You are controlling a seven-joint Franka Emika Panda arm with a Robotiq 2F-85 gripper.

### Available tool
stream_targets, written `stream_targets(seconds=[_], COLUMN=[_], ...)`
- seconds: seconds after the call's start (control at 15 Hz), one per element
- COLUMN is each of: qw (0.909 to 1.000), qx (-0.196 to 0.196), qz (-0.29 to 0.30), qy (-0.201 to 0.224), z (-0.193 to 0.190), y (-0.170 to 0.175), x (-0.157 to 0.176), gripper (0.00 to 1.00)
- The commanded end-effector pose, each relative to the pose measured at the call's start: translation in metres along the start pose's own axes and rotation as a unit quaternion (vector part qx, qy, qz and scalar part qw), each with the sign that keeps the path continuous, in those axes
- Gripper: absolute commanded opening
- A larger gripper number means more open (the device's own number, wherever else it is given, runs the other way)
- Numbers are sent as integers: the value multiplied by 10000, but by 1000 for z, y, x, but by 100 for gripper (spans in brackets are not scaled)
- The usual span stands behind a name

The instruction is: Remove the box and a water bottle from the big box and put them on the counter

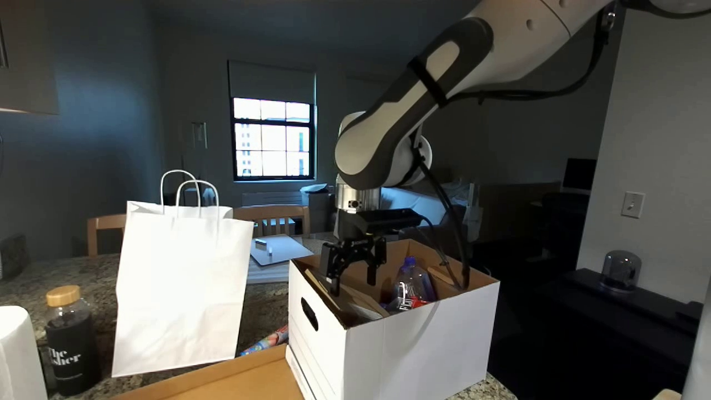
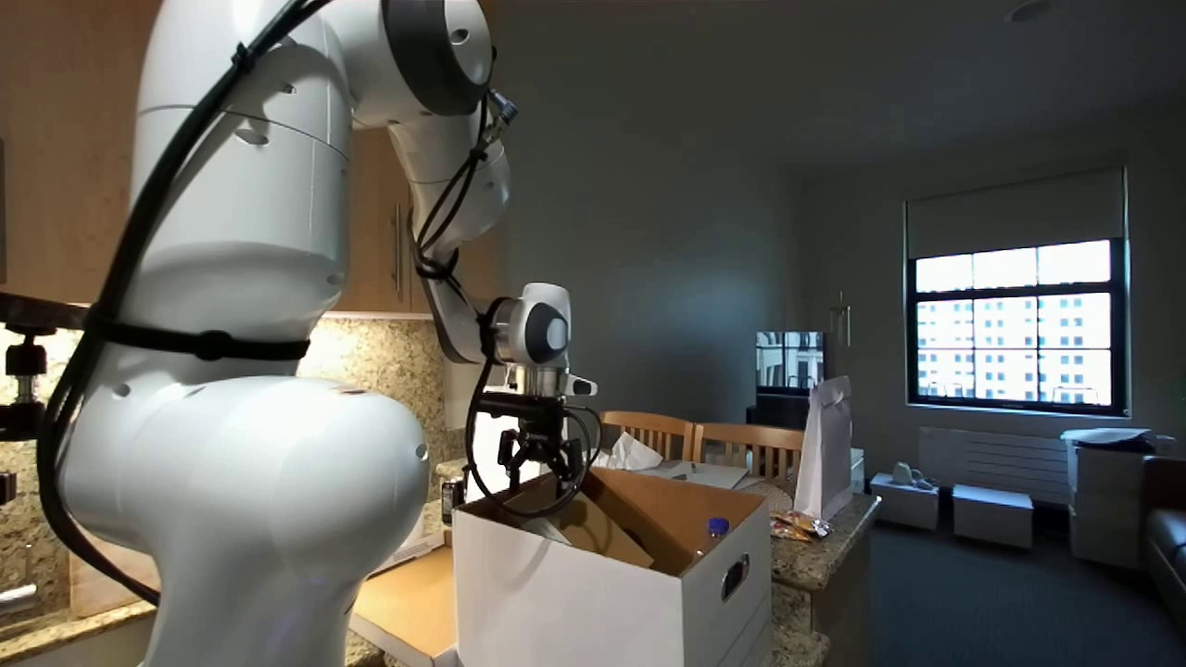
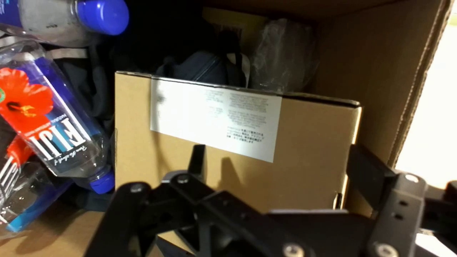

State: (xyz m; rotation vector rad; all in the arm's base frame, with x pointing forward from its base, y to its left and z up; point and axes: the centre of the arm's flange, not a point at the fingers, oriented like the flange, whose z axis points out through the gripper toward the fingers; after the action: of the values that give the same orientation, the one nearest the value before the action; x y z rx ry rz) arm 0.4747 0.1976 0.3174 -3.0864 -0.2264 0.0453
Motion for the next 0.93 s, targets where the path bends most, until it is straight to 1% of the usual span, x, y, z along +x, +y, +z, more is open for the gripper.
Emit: stream_targets(seconds=[0.0,0.27,0.53,0.67,0.87], qw=[9997,9996,9993,9992,9994], qx=[241,186,223,233,281], qz=[-90,-110,-55,-83,-109], qy=[-46,-198,-302,-311,-192], z=[6,19,35,35,23], y=[4,0,0,-2,-5], x=[-4,-2,-3,-4,-6], gripper=[100,100,100,100,100])
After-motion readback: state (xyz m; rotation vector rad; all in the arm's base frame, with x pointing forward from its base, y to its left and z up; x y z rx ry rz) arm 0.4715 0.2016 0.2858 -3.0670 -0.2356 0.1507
